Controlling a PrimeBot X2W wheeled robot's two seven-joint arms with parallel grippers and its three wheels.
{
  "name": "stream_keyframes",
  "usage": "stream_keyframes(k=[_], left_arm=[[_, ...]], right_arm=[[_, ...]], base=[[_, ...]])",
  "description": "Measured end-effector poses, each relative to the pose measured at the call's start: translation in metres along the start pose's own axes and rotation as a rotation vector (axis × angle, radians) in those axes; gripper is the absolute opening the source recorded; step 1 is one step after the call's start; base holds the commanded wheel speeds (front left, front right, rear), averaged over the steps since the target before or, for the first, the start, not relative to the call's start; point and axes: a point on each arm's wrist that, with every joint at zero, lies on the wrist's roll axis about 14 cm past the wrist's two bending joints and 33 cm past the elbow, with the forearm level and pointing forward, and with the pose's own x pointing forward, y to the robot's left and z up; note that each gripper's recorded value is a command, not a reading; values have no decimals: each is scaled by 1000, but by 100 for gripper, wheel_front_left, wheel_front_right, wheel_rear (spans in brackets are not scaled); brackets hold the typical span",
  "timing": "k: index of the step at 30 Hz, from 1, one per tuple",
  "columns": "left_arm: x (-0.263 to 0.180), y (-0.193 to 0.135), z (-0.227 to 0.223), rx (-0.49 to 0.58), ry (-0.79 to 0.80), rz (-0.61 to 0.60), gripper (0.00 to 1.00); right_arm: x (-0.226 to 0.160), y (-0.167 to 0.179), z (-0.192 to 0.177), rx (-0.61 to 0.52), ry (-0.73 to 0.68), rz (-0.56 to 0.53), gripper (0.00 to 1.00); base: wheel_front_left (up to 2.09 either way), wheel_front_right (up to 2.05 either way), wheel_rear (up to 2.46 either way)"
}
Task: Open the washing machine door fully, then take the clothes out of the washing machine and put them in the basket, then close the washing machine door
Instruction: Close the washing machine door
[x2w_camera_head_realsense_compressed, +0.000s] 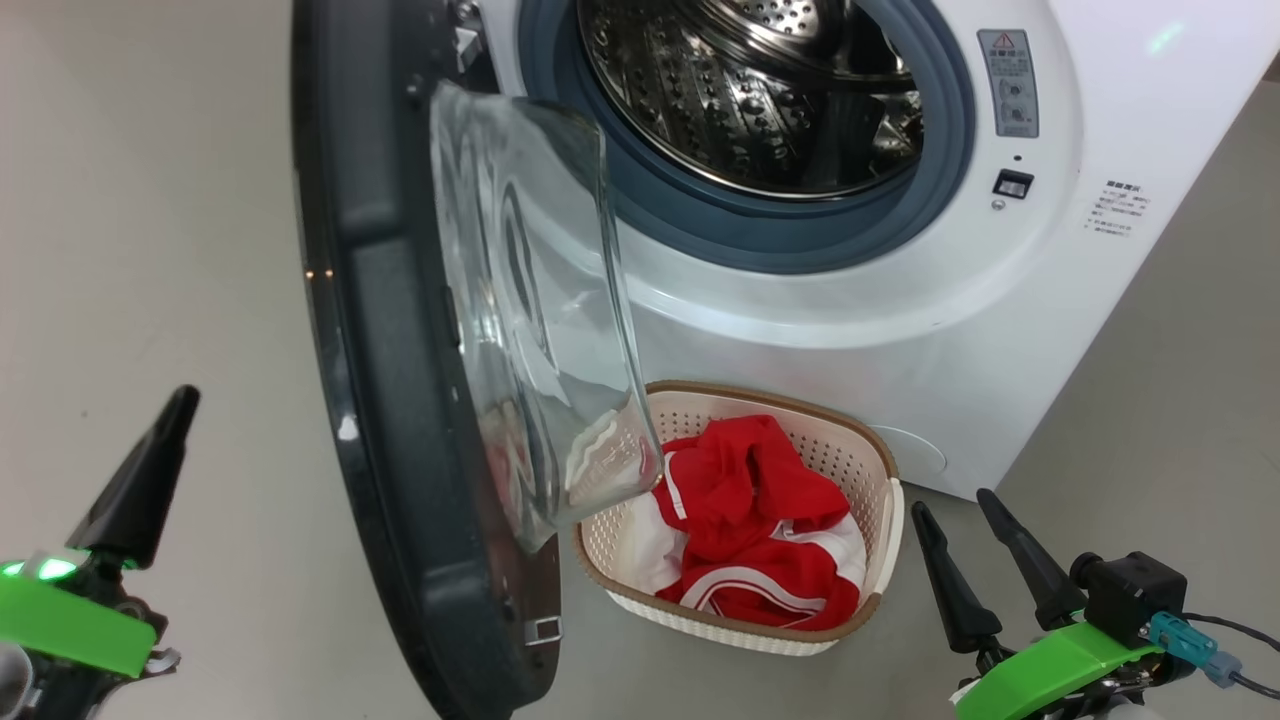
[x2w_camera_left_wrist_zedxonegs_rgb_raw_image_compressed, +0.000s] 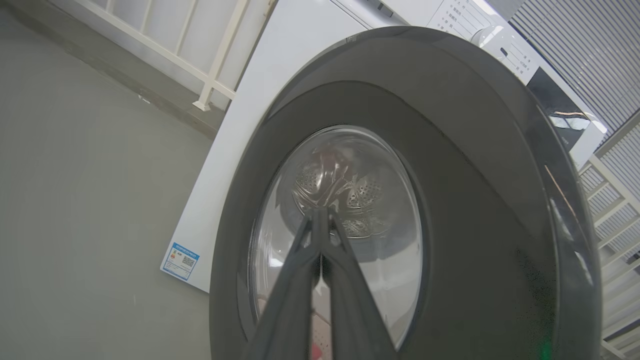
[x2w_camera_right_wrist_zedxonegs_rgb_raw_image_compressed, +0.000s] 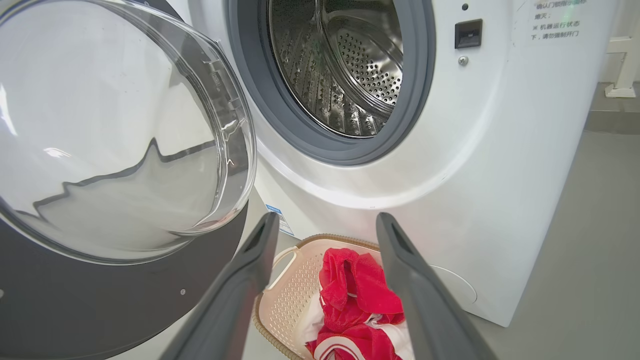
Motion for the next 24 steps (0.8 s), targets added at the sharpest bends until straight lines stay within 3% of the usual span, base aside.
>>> stream_keyframes(k=[11,24], left_arm=[[21,-55,-18,-191,240,-172,0],[37,-85,-32,-224,353,-272,0]], right_arm=[[-1,-14,-3,16,2,-38,100],[2,-27,1,30,-19,-76,100]], base=[[0,0,0],[0,0,0]])
